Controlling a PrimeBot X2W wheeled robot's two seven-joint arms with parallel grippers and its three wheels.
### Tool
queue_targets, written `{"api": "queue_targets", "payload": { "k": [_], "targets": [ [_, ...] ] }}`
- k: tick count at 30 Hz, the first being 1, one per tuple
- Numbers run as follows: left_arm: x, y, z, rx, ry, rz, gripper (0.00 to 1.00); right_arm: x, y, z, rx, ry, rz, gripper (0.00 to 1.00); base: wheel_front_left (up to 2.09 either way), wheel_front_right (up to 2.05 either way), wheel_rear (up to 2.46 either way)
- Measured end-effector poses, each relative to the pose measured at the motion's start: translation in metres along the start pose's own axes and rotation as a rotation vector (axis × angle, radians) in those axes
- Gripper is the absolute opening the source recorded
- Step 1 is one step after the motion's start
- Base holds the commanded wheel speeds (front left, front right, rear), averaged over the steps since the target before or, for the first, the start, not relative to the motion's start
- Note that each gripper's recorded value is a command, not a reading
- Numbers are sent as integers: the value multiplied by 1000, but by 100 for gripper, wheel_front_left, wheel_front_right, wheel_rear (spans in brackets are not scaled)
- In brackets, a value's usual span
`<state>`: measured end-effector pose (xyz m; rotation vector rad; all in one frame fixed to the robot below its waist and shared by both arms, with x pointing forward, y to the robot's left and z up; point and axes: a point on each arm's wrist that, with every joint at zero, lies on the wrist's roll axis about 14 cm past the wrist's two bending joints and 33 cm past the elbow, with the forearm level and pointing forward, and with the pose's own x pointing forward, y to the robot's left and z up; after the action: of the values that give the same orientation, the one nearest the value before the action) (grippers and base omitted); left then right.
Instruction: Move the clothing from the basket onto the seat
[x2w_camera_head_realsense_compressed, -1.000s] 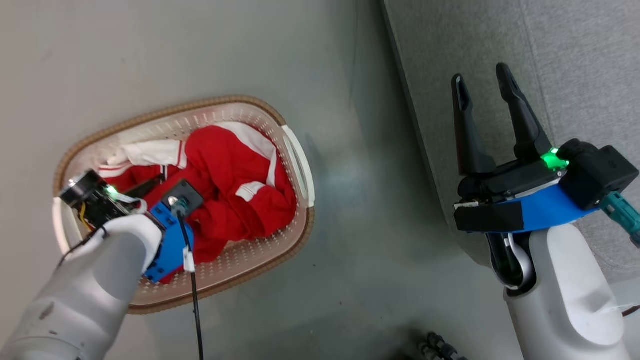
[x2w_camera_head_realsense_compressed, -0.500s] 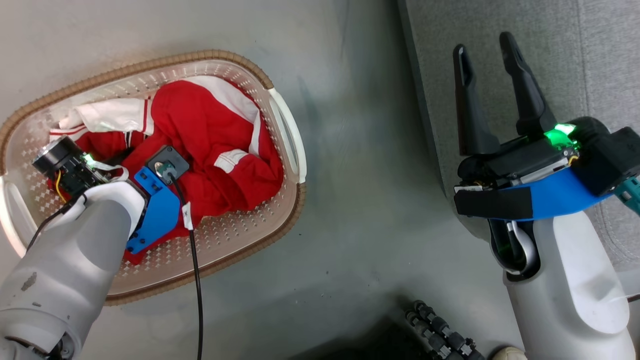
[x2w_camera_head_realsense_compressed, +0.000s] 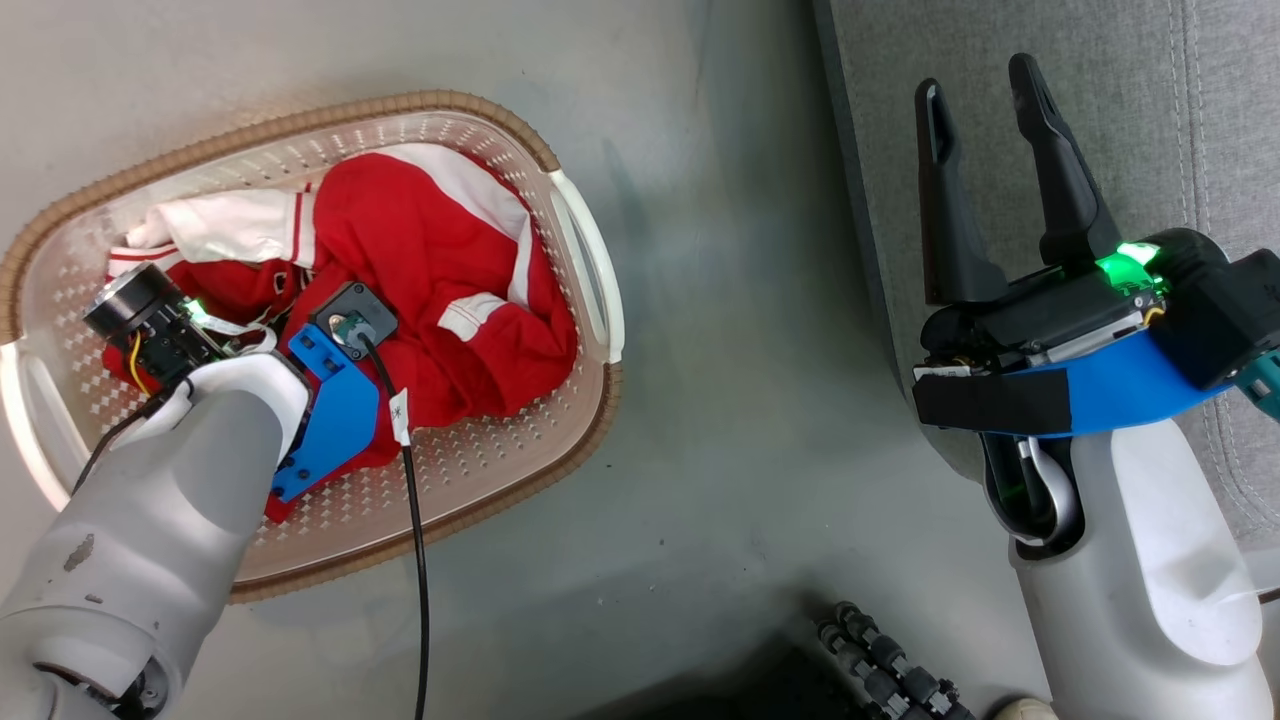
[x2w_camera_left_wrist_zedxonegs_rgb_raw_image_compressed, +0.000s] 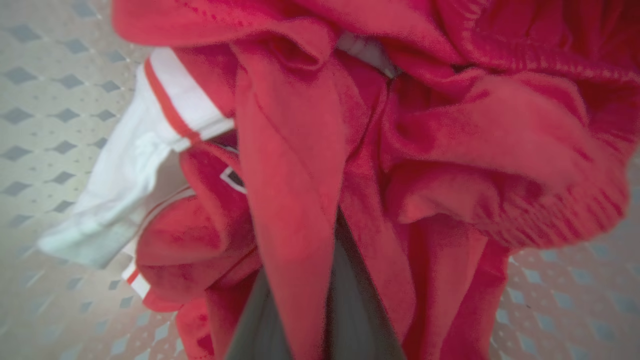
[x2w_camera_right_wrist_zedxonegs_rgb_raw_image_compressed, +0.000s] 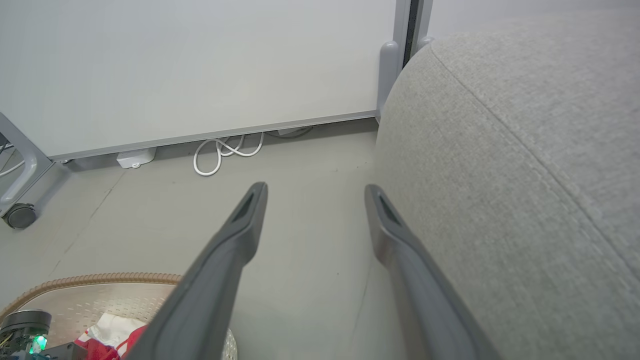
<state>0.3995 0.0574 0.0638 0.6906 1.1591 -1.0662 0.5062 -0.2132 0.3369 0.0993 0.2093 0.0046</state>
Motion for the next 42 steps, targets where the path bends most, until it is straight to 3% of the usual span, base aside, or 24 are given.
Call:
{"api": "queue_targets", "payload": {
  "k": [19, 31, 42],
  "targets": [
    [-85, 16, 53, -214, -335, 156, 0, -6, 29, 54, -10, -113, 62, 100, 0, 0, 0],
    [-177, 36, 95, -313, -586, 311, 0, -38, 49, 92, -9, -178, 95, 100, 0, 0, 0],
    [-282, 41, 142, -300, -866, 451, 0, -77, 61, 124, -3, -241, 114, 100, 0, 0, 0]
  ]
}}
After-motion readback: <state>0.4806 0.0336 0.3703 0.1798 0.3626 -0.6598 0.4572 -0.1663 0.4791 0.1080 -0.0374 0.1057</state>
